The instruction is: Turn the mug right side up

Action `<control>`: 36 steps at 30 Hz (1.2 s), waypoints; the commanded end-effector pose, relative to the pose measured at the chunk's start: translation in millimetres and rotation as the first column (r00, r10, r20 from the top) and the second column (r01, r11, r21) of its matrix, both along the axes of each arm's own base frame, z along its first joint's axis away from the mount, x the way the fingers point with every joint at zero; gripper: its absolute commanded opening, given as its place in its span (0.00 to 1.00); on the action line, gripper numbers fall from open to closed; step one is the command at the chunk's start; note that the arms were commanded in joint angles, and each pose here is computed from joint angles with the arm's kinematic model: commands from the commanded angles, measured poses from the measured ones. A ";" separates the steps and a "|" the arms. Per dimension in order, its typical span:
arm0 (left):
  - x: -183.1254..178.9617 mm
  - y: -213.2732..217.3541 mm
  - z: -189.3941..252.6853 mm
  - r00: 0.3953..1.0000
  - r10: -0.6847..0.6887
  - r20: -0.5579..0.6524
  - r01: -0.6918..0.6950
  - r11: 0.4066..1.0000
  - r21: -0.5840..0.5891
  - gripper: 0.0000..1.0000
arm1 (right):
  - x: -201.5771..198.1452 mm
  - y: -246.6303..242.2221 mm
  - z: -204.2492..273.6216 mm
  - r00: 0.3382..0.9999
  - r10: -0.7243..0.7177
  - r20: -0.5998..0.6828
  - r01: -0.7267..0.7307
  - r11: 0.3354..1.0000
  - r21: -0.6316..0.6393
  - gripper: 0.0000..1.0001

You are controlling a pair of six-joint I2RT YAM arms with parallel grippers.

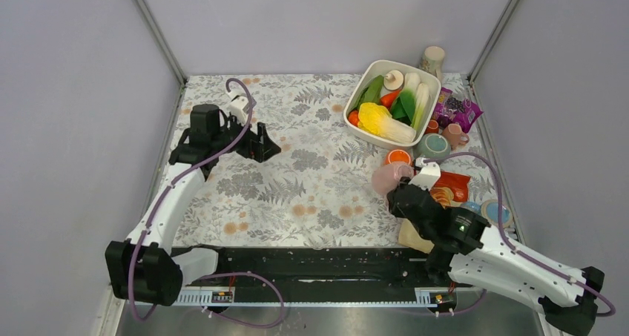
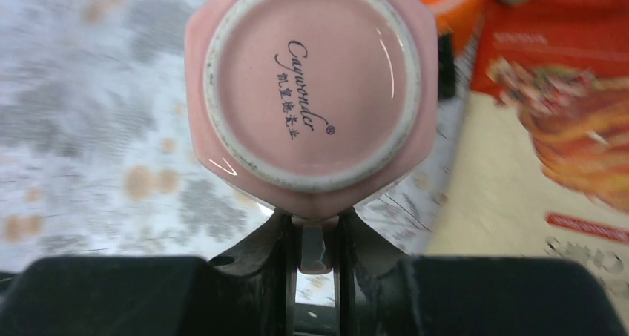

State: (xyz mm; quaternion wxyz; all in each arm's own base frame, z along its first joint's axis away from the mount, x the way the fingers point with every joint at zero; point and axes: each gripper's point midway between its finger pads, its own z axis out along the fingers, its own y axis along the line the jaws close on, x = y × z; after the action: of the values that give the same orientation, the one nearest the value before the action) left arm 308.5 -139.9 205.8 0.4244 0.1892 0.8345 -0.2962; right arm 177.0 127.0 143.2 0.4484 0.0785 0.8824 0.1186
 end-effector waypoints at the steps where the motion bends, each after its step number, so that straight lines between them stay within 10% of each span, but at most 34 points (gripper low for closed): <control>1: -39.6 -43.8 74.4 0.971 -0.220 0.092 0.233 0.958 -0.165 0.92 | 25.0 45.9 125.3 0.932 0.069 0.355 -0.176 0.944 0.279 0.00; 12: -87.1 -115.7 148.9 0.900 -0.417 0.129 0.433 0.813 -0.389 0.99 | 23.2 129.7 252.0 0.747 0.086 0.659 -0.537 0.662 0.523 0.00; 23: -83.4 -140.1 155.7 0.887 -0.455 0.070 0.432 0.768 -0.473 0.86 | 21.1 158.7 262.0 0.722 0.122 0.681 -0.611 0.575 0.544 0.00; 33: -95.7 -149.0 177.4 0.852 -0.509 0.123 0.489 0.689 -0.534 0.36 | 26.7 174.0 247.8 0.731 0.163 0.662 -0.614 0.580 0.535 0.00; 36: -97.4 -150.9 176.1 0.848 -0.519 0.107 0.487 0.683 -0.545 0.05 | 29.0 177.2 244.8 0.736 0.169 0.656 -0.613 0.577 0.539 0.00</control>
State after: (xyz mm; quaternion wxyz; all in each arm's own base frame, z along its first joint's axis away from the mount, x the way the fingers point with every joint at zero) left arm 218.2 -284.6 353.3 0.3142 0.2440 0.6811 -0.6146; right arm 215.8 298.5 324.8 0.5464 0.0134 0.6614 0.5135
